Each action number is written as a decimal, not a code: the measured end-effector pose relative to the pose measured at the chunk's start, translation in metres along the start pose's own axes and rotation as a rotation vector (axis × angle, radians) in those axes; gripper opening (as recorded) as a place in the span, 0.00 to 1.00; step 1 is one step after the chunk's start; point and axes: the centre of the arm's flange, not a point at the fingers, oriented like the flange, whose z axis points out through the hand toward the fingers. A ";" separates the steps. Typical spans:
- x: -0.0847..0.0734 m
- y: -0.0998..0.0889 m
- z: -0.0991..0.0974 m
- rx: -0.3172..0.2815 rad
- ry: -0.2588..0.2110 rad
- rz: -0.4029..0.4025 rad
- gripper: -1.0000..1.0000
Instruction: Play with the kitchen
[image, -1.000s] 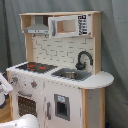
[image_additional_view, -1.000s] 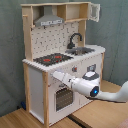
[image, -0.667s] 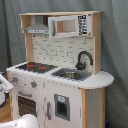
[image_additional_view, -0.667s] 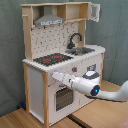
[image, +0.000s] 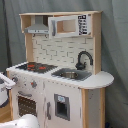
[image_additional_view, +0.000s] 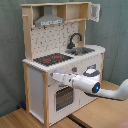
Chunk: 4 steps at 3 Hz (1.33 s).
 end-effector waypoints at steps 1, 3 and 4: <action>-0.011 -0.013 0.002 0.010 0.026 -0.073 1.00; -0.016 -0.014 0.001 -0.007 0.062 -0.276 1.00; -0.023 -0.017 0.005 -0.009 0.071 -0.372 1.00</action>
